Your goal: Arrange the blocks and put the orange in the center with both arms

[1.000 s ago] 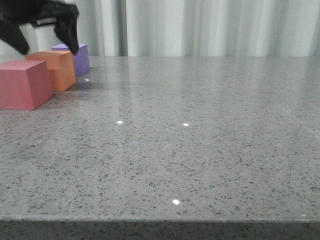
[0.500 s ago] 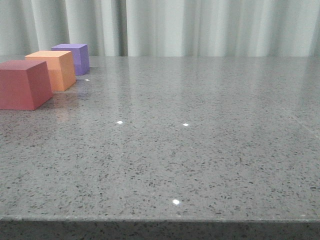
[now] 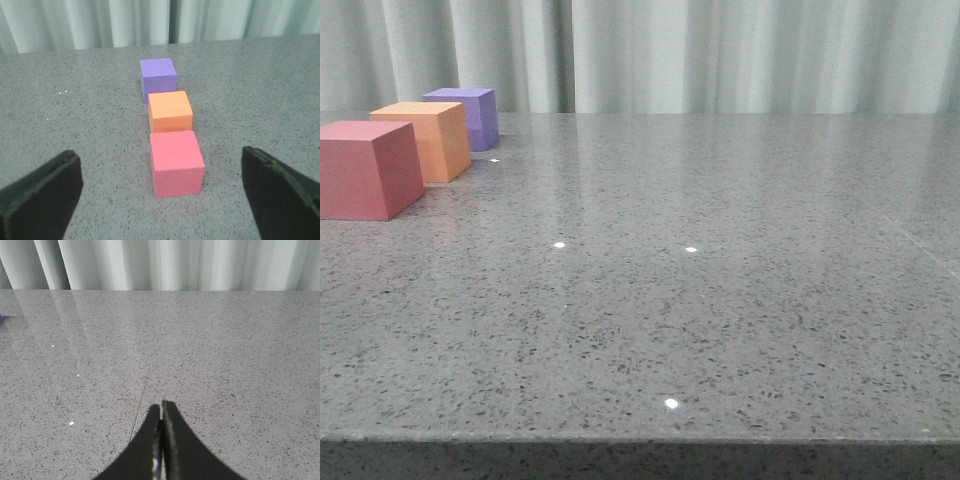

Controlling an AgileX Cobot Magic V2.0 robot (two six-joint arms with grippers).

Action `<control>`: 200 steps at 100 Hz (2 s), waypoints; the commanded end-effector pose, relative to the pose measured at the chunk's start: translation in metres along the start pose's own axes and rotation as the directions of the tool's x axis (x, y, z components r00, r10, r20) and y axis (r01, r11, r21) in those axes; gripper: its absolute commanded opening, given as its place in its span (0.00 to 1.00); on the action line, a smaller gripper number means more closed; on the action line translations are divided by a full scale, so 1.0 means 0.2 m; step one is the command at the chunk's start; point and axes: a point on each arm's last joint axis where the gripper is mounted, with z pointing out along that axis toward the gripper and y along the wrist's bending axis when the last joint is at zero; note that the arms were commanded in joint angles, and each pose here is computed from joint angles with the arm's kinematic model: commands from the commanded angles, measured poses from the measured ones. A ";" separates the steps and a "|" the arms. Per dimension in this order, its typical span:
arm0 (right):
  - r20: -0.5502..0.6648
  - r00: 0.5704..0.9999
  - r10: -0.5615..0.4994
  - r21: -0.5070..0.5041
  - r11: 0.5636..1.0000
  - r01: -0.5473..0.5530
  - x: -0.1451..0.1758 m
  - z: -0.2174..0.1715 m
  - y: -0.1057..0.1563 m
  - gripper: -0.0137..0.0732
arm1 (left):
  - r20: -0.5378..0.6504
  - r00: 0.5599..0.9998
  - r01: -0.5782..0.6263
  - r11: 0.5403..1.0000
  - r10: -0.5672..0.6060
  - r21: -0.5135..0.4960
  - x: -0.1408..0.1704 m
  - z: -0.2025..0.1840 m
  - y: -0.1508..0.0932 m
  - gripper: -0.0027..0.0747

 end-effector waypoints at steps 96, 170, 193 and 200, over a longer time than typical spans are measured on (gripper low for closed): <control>0.089 0.996 -0.018 -0.026 0.999 0.021 -0.07 -0.01 0.01 0.08 | 0.246 0.969 0.015 1.000 -0.020 0.024 0.17 -0.27 0.03 0.01; 0.089 0.996 -0.018 -0.026 0.999 0.021 -0.07 -0.01 0.01 0.08 | 0.436 0.896 0.106 0.994 -0.083 -0.027 0.50 -0.22 0.06 0.01; 0.089 0.996 -0.018 -0.026 0.999 0.021 -0.07 -0.01 0.01 0.08 | 0.409 0.909 0.113 0.992 -0.083 -0.050 0.71 -0.16 0.08 0.01; 0.090 0.996 -0.018 -0.027 0.999 0.021 -0.07 -0.01 0.01 0.08 | 0.392 0.917 0.106 0.993 -0.075 -0.056 0.75 -0.14 0.08 0.01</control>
